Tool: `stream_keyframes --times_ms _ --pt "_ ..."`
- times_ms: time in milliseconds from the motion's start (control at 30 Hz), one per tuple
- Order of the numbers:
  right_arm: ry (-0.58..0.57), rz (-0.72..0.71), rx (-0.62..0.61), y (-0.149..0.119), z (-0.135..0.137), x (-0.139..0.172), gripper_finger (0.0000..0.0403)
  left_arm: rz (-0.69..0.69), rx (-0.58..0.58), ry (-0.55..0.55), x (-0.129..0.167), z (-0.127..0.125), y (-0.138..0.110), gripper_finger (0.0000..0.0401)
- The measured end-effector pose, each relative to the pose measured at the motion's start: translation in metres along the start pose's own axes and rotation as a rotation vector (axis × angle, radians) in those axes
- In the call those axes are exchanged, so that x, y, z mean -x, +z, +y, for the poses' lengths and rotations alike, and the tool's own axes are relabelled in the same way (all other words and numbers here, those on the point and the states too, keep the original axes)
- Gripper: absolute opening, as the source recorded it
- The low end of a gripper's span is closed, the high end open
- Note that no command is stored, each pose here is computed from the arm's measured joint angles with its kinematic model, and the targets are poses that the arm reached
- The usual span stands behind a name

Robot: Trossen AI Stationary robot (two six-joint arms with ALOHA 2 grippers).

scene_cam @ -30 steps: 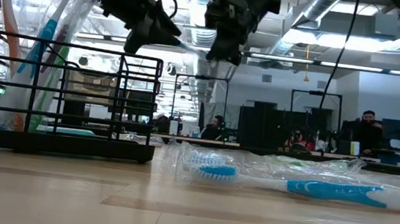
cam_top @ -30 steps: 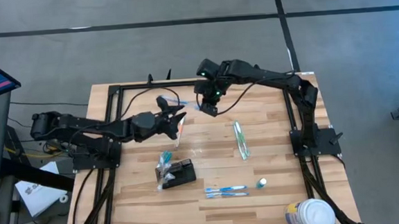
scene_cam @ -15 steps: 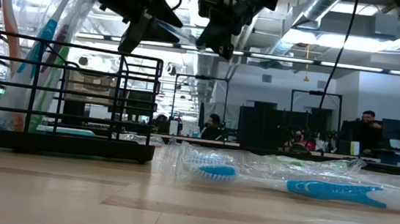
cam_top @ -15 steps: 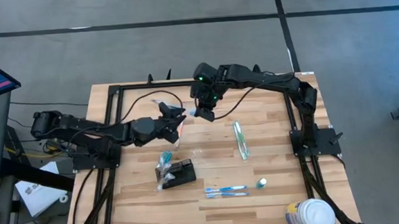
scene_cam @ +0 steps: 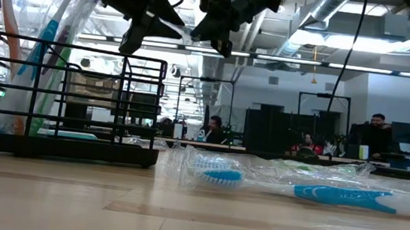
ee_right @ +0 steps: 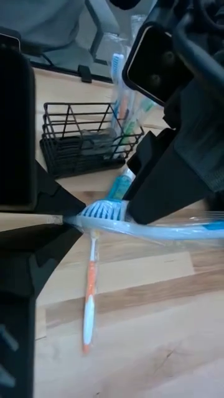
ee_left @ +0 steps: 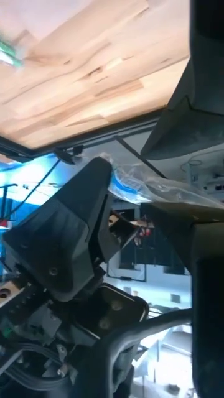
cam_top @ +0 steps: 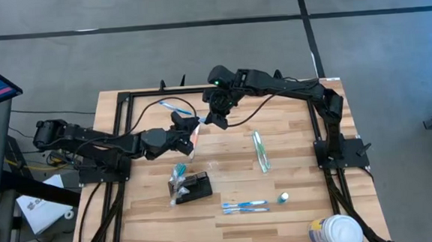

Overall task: Pick & Place toothbrushing station
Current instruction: Put the white blue toothbrush into the black toothbrush rack

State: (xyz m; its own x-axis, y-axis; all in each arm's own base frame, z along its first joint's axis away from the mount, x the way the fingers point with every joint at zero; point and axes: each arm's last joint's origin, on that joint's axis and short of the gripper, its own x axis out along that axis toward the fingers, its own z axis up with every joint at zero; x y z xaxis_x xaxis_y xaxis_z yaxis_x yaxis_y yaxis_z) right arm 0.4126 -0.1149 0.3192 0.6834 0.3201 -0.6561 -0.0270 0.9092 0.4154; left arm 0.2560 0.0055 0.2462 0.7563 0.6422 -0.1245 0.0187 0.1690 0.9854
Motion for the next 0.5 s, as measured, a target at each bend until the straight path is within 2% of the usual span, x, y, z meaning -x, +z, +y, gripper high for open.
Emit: stream_keyframes --times_ms 300,500 --pt "0.020 -0.011 0.004 0.0015 0.0056 -0.0029 0.0008 -0.004 0.026 0.031 0.0011 0.0034 0.0017 0.0093" --pt "0.025 -0.009 0.008 0.0014 0.0087 -0.0046 0.0008 0.013 0.002 0.034 0.0010 0.0036 0.0012 0.0092"
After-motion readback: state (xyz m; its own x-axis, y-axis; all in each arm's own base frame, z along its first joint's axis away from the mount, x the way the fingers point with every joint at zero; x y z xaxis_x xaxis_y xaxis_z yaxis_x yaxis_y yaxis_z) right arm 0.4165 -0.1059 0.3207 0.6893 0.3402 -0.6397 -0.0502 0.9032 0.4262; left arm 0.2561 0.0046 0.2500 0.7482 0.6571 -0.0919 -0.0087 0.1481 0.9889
